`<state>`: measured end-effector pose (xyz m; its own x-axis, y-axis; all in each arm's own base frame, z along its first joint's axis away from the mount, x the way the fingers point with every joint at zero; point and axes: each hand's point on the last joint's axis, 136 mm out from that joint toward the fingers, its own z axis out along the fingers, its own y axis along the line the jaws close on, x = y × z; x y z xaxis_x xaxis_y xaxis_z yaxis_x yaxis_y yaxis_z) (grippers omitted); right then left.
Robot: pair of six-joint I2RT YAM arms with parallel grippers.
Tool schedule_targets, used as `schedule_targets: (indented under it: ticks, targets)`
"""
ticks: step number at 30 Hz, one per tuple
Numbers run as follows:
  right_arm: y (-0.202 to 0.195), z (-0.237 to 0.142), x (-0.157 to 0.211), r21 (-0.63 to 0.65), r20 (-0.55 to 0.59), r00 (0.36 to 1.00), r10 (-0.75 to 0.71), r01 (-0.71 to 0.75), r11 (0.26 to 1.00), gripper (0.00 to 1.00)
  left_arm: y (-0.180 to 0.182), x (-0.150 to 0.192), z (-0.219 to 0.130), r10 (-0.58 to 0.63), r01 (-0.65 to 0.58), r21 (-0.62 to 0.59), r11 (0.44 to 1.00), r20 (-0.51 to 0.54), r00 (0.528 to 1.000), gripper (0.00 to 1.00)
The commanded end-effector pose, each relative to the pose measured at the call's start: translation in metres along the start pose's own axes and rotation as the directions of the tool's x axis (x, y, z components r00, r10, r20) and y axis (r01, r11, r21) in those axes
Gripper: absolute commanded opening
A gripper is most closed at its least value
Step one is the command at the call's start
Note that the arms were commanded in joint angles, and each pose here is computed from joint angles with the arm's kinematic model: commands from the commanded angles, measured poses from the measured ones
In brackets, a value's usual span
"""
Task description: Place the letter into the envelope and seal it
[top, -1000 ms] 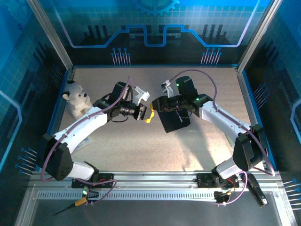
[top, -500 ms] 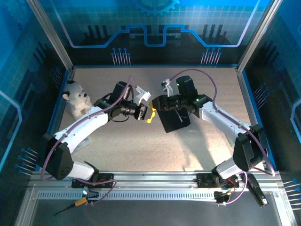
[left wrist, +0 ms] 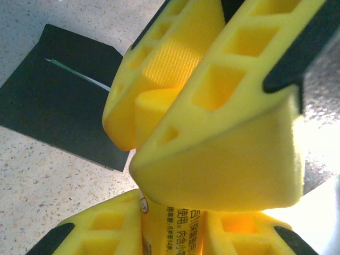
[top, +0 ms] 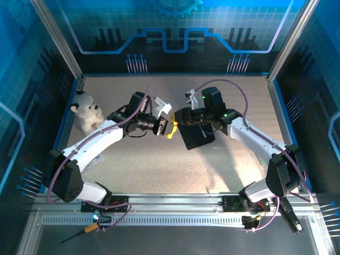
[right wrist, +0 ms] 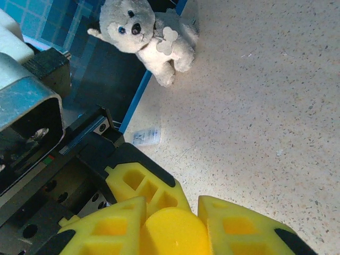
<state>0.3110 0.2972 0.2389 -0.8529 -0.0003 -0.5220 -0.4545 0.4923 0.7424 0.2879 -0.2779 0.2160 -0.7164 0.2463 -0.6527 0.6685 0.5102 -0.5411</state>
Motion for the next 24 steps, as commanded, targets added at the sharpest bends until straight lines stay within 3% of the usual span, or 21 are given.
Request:
schedule_targets:
  ticks: [1, 24]
  targets:
    - [-0.012, -0.019, -0.026, 0.073, 0.108, 0.994, -0.013, 0.005, 0.997, 0.15, 0.003, 0.018, 0.005, -0.032, 0.033, 0.015, 0.999, -0.055, 0.998, 0.0]
    - [-0.041, -0.051, -0.06, 0.202, 0.214, 0.977, -0.016, -0.028, 0.979, 0.1, -0.006, 0.065, 0.015, -0.071, 0.091, 0.095, 0.991, -0.189, 0.979, 0.0]
